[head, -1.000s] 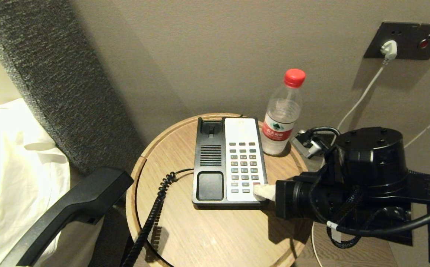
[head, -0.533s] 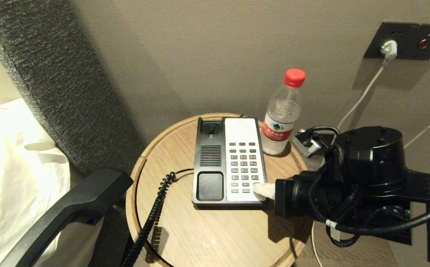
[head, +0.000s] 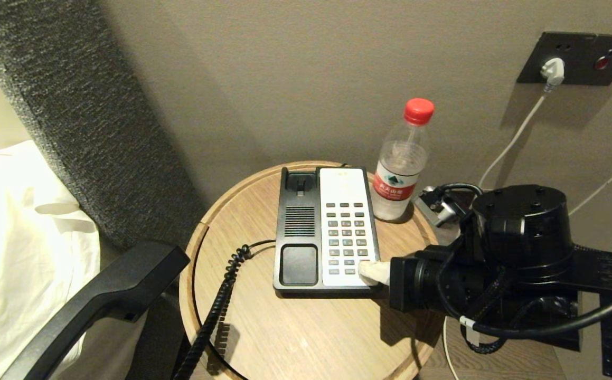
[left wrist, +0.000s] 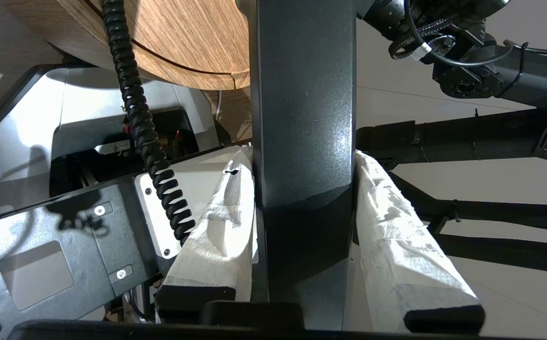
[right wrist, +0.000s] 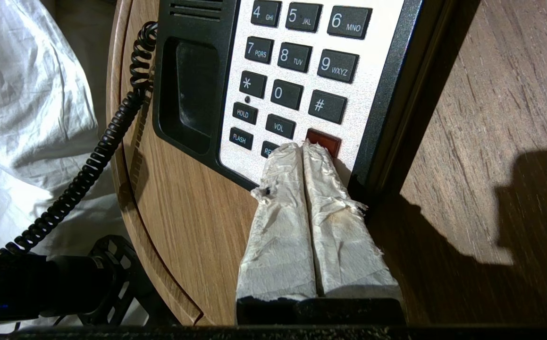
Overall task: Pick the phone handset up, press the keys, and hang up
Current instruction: Dial the number
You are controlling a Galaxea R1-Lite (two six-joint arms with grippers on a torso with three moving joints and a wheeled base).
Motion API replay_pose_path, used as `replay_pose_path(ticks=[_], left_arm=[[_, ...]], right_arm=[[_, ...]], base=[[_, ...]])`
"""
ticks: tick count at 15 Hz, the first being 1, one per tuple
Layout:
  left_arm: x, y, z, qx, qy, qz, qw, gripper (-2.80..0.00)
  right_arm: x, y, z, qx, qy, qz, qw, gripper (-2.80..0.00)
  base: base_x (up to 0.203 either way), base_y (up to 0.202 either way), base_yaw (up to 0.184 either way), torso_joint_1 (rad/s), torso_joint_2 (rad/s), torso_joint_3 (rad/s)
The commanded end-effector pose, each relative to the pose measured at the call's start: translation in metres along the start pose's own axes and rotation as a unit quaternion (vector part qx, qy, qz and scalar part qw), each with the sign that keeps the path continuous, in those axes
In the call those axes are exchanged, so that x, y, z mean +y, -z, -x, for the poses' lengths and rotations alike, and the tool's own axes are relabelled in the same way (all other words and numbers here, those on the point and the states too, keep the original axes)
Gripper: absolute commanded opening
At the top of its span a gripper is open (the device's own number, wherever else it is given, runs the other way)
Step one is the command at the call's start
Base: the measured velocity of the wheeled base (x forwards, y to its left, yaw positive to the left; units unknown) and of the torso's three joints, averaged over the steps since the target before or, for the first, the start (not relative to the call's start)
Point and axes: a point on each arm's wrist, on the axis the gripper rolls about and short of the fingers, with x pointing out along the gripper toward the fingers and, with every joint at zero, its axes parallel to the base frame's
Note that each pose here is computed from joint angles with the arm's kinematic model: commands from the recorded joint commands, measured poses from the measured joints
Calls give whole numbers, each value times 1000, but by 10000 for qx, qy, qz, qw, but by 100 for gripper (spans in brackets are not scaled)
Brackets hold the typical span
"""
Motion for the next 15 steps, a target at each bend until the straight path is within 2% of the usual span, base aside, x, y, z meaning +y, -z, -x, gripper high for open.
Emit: replay_pose_path(ticks=[1,6,10,15], left_arm=[[0,0,0,15,-11,32,10000,-280],[1,1,1,15,-11,32,10000,-280],[3,2,1,13,-10,31,10000,-280],[3,3,2,15,-11,32,10000,-280]], right_arm=[[-4,4,-2,87,91,13,9999,-280],[-6,5,-2,62,181,26,9998,-280],[3,-11,3,-362,-76,-34,9993,-280],[6,-15,9,-468,-145,-34,9988,-280]], base=[[0,0,0,0,0,0],[0,0,0,0,0,0],[0,0,0,0,0,0],[0,0,0,0,0,0]])
